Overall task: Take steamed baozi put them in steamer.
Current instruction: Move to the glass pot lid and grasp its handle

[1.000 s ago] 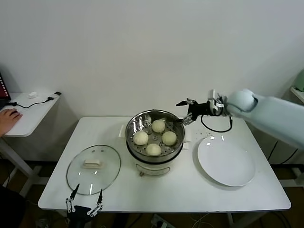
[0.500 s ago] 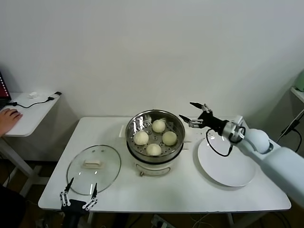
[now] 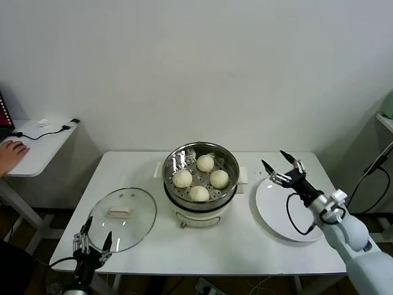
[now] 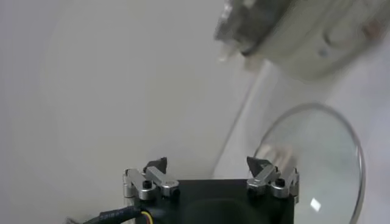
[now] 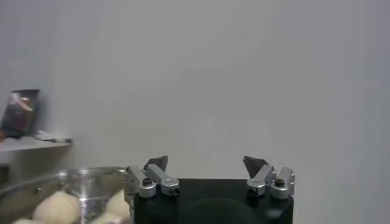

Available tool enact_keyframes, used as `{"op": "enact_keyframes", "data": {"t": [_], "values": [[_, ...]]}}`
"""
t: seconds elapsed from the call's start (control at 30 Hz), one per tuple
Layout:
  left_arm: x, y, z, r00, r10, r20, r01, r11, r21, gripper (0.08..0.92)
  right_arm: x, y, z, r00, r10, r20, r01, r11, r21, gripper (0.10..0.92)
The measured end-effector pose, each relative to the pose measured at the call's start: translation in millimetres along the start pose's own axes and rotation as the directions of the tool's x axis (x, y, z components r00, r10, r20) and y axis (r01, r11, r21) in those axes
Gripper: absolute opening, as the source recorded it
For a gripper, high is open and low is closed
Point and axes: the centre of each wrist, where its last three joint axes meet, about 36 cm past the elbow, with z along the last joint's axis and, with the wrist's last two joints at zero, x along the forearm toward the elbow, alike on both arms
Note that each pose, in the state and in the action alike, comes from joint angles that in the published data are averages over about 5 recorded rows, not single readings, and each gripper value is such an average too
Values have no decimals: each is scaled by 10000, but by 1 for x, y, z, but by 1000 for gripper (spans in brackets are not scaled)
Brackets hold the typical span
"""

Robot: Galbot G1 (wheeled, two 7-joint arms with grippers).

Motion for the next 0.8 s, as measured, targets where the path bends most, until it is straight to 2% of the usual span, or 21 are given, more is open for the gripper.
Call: {"op": "enact_keyframes", "data": {"t": [0.17,0.37,0.67,0.8], "values": [[-13,-8,5,9995,107,-294,-167,9765,-2147,823,30,2,18,9974,694,-188,-697,9974,-174,823],[-33,-25,14,9992,20,-389,-152,9396,-3418,823,53,2,31,9909,1287,-388,-1296,9914,-204,823],[-76,-49,26,9997,-120,230,203,9130,-4074,823,78,-1,43,9802,1845,-715,-1852,9827,-43,823],[-94,-56,31,9994,-111,332,241,9069,-4207,823,83,-1,48,9773,1956,-811,-1963,9806,4,823]]}}
